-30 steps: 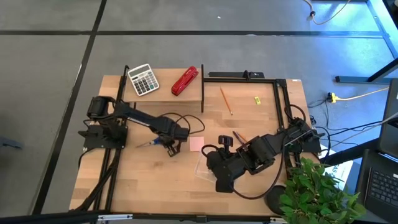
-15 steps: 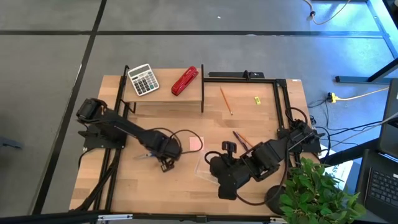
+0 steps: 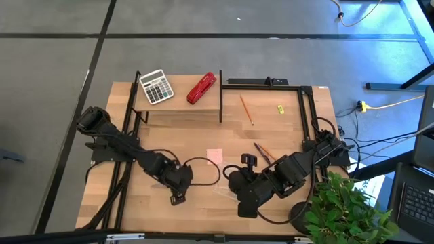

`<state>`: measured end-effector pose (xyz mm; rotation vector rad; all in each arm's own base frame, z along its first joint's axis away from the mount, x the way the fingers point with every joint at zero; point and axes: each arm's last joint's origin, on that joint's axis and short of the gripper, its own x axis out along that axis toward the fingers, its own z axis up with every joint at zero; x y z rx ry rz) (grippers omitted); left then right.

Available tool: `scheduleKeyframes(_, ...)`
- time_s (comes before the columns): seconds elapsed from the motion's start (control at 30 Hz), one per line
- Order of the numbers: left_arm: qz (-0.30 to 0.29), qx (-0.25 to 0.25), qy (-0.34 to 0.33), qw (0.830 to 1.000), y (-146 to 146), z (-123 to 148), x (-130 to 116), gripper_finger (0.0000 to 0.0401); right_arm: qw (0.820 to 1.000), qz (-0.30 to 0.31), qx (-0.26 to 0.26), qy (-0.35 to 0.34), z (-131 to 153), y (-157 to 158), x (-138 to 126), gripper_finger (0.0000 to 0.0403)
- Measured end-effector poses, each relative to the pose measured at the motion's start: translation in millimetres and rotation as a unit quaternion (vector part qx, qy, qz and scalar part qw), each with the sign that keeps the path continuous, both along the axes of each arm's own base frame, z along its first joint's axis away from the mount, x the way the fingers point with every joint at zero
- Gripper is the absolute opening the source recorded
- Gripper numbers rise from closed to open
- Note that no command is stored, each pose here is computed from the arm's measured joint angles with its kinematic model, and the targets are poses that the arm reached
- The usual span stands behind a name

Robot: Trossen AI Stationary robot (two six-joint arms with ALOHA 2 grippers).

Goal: Pack school essentials
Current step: Put the blue scissors into the transparent supply box

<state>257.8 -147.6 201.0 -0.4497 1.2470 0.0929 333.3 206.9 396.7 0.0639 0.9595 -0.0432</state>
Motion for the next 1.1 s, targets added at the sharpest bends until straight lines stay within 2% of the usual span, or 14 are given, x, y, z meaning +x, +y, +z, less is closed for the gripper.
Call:
scheduleKeyframes(0.27,-0.036,-0.007,-0.049,0.998,-8.5,4.7,4.8,0.0006,0.998,0.03,0.012,-0.051,6.4,4.2,8.9,0.0145)
scheduleKeyframes(0.47,-0.079,-0.004,-0.091,0.993,-14.1,26.4,14.3,0.0007,0.999,0.026,0.011,-0.046,5.7,3.0,8.6,0.0145)
scheduleKeyframes(0.7,-0.12,0.001,-0.133,0.984,-18.8,51.3,22.9,0.0007,1.0,-0.005,0.021,-0.022,4.6,1.3,1.8,0.0145)
scheduleKeyframes(0.87,-0.134,0.012,-0.142,0.981,-16.8,53.5,25.0,0.0007,0.999,-0.045,0.011,-0.013,7.9,-2.4,-9.2,0.0145)
scheduleKeyframes(1.1,-0.136,0.007,-0.154,0.979,-9.7,55.1,31.4,0.0007,0.997,-0.069,0.032,-0.007,13.4,0.3,-22.0,0.0145)
